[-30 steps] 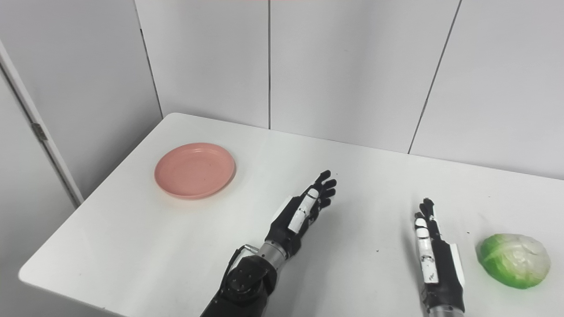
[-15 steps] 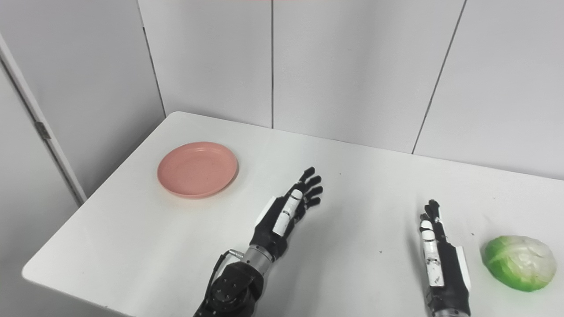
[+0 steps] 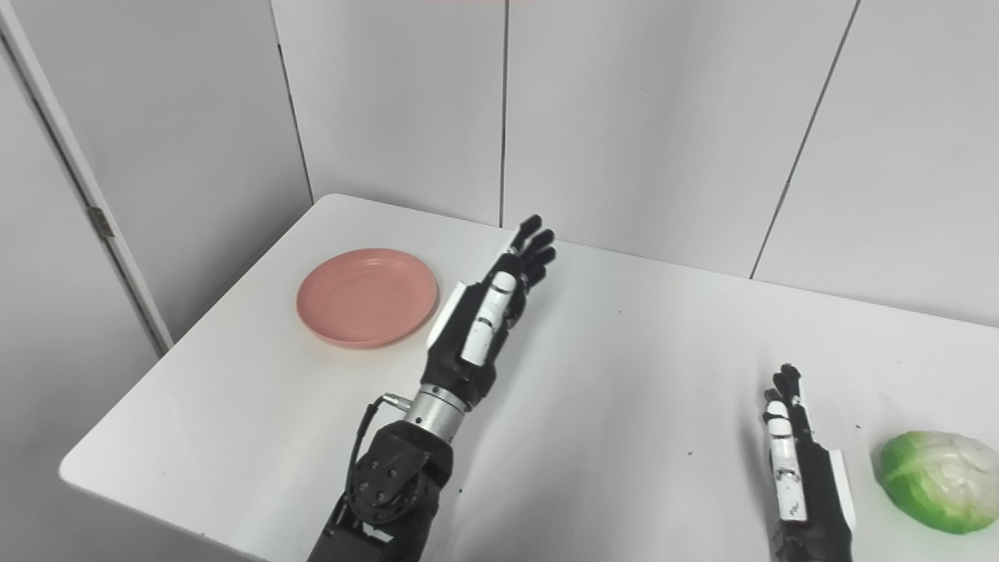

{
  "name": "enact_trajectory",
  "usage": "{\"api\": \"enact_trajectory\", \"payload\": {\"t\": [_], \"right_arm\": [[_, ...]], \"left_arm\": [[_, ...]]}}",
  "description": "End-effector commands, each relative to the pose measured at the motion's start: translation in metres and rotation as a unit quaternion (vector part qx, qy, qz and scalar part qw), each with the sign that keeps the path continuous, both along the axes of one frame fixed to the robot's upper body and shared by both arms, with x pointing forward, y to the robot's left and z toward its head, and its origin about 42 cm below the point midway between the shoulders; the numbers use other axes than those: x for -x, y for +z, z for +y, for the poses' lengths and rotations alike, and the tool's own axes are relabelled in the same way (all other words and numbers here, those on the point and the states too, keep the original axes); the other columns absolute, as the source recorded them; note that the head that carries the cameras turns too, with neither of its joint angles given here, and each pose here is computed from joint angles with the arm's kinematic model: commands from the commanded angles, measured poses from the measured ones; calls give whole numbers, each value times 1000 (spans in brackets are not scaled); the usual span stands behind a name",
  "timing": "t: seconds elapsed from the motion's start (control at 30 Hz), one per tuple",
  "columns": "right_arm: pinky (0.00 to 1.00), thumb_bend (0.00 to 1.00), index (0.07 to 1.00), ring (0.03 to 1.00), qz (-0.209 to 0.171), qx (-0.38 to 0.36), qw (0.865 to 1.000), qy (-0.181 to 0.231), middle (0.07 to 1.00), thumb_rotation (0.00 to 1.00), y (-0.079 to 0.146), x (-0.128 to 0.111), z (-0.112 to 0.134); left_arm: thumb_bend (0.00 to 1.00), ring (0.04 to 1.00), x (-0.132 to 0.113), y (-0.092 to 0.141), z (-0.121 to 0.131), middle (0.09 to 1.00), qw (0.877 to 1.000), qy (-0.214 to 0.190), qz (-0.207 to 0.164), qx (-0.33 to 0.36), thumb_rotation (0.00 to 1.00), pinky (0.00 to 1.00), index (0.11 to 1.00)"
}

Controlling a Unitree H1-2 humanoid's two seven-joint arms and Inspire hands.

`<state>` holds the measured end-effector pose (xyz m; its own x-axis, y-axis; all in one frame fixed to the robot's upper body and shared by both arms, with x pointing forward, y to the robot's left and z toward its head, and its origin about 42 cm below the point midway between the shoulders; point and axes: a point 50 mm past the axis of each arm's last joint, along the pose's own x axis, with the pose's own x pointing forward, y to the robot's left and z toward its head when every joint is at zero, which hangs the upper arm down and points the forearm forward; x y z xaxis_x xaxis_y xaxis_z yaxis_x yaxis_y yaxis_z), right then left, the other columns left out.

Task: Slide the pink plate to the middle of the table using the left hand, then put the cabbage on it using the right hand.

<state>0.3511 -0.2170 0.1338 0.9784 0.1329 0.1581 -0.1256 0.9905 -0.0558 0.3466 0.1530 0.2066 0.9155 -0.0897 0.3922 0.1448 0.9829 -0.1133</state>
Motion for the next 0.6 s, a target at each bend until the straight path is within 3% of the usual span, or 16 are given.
{"api": "enact_trajectory", "payload": {"t": [0.0,0.27,0.57], "right_arm": [[1000,67,1000,997,-24,-2,1000,3,1000,1000,11,-2,-3],[1000,79,1000,999,-23,-1,1000,8,1000,1000,13,-3,-4],[1000,89,1000,1000,-17,-7,1000,11,1000,1000,14,-3,-4]], "left_arm": [[461,948,-6,25,3,950,999,12,-39,6,1000,978,941],[486,967,-16,44,25,956,998,52,-43,13,1000,990,946],[444,950,-34,58,57,950,992,109,-53,28,1000,953,938]]}}
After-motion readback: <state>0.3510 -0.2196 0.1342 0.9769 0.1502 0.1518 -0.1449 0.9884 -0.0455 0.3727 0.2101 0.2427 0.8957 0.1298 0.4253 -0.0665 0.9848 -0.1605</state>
